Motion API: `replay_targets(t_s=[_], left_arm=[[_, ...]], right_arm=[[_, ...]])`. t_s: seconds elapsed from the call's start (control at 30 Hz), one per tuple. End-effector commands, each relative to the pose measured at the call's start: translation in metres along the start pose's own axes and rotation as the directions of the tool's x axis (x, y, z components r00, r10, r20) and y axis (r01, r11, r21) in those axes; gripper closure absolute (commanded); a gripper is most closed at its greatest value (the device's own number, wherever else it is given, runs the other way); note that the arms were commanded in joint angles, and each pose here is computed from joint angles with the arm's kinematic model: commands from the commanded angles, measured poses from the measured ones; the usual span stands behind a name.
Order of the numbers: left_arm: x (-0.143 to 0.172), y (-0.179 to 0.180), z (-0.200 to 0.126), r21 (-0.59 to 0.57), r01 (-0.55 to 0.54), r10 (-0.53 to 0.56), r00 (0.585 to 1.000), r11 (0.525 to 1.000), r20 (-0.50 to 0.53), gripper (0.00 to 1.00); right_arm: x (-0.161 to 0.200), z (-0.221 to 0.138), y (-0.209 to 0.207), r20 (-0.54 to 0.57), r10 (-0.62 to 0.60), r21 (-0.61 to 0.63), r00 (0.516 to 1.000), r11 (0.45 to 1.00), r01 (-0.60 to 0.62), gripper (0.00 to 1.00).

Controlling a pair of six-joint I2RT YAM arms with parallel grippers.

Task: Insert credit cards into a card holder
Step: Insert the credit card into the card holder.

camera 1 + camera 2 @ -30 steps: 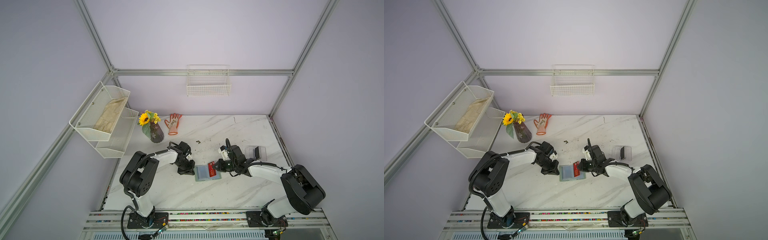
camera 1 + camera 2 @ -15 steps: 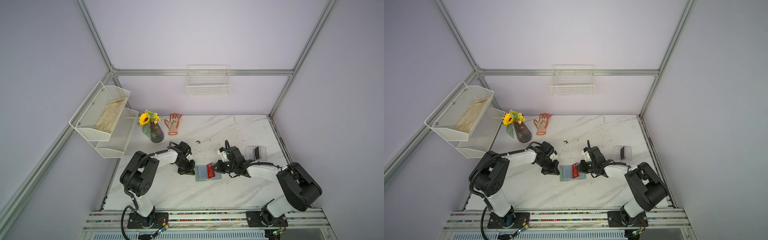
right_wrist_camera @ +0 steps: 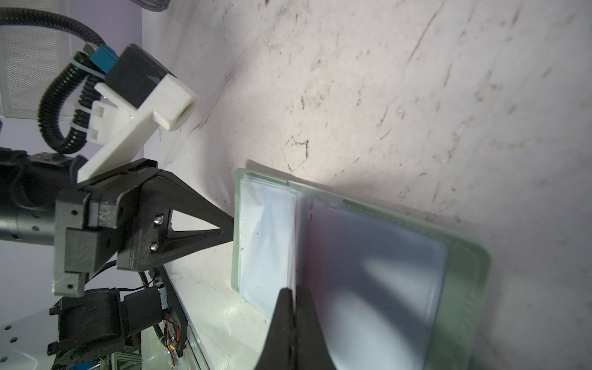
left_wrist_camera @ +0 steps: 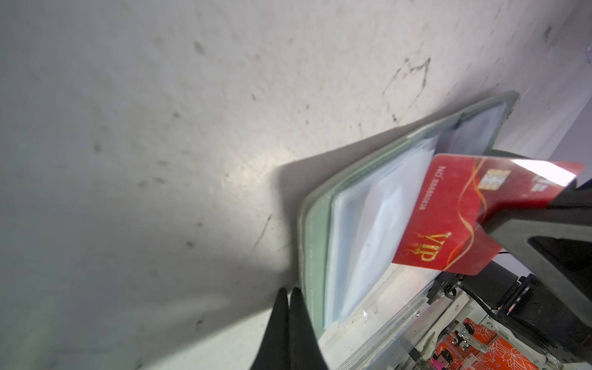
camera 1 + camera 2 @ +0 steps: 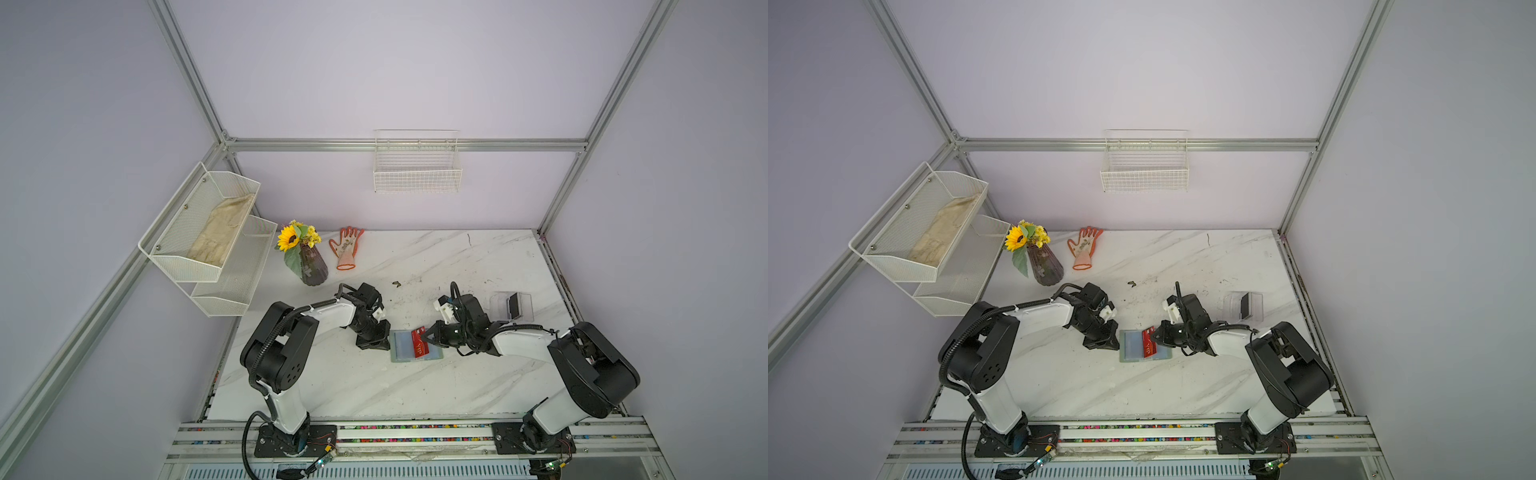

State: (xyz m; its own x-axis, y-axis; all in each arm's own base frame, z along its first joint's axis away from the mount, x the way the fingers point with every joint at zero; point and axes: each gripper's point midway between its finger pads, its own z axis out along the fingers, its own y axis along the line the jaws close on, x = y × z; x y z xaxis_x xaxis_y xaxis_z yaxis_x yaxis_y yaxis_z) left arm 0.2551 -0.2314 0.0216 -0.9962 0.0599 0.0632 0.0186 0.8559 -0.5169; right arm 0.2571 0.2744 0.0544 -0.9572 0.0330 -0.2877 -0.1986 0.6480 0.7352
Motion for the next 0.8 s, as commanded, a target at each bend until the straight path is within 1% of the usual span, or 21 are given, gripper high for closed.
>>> replay_targets(t_s=[0.0,0.13,0.47,0.77], left_arm=[[-0.0124,-0.0081,-0.0026,-0.005,-0.030,0.030,0.999,1.000,0.028,1.00],[-0.0117,-0.0073,-0.0019,-0.007,-0.028,0.028,0.999,1.000,0.025,1.00],[-0.0097,-0.0052,-0.0008,-0.011,-0.026,0.026,0.999,1.000,0.021,1.00],[-0.0092,-0.0046,0.0002,-0.011,-0.027,0.028,0.999,1.000,0.017,1.00]], right_arm=[[0.0023,0.0025,0.0000,-0.002,0.011,-0.021,1.000,1.000,-0.011,1.00],[0.0015,0.0018,0.0047,0.004,0.011,-0.048,1.000,0.999,-0.011,1.00],[0.0029,0.0035,0.0058,0.000,0.026,-0.067,1.000,0.997,-0.026,1.00],[0.0055,0.0050,-0.0018,-0.003,0.061,-0.039,0.998,0.997,-0.061,1.00]])
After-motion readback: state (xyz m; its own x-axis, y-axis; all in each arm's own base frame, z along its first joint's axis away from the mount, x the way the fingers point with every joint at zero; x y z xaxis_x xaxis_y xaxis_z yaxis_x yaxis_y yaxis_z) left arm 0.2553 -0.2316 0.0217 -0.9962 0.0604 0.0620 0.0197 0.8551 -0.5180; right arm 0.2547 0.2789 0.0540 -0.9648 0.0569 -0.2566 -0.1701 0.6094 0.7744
